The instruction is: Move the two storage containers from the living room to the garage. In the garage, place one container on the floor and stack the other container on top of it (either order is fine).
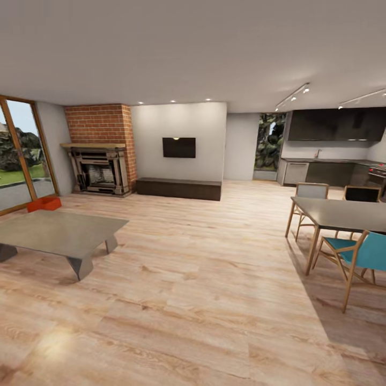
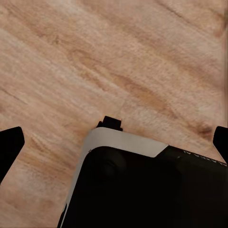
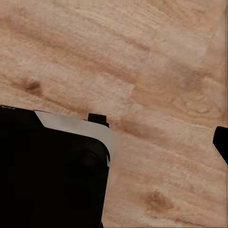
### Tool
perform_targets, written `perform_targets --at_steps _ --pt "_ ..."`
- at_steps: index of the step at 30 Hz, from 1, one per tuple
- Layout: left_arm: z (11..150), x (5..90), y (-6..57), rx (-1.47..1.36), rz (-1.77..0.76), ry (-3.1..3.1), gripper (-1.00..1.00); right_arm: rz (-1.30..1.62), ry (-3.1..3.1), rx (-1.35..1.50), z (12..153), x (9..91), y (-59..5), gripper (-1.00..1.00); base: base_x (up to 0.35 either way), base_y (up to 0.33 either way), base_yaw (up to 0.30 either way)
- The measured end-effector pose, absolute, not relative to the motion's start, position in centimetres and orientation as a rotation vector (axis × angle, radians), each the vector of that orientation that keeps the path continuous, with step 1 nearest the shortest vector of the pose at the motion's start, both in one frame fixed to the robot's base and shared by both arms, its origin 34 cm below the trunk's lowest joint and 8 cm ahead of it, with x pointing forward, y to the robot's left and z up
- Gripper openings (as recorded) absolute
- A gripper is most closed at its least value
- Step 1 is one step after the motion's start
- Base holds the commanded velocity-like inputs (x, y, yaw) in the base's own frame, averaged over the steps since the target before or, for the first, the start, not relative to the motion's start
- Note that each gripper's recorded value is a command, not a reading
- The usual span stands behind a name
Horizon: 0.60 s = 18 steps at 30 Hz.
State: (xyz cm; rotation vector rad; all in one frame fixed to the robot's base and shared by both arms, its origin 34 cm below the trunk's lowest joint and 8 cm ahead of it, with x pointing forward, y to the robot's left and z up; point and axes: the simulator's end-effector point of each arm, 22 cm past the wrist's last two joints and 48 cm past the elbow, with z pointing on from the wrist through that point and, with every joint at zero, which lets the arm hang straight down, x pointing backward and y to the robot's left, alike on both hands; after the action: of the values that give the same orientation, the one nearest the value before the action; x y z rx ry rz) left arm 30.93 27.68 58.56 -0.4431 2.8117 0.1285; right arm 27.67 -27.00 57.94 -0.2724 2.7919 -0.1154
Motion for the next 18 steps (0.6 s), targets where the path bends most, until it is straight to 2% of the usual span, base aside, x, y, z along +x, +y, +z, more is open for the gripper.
perform_targets --at_steps 18 --pt "58.56 30.96 27.53 -0.443 0.127 2.811 1.0 -0.115 2.796 -0.271 57.92 27.59 -27.1 1.0 0.322 0.0 0.0"
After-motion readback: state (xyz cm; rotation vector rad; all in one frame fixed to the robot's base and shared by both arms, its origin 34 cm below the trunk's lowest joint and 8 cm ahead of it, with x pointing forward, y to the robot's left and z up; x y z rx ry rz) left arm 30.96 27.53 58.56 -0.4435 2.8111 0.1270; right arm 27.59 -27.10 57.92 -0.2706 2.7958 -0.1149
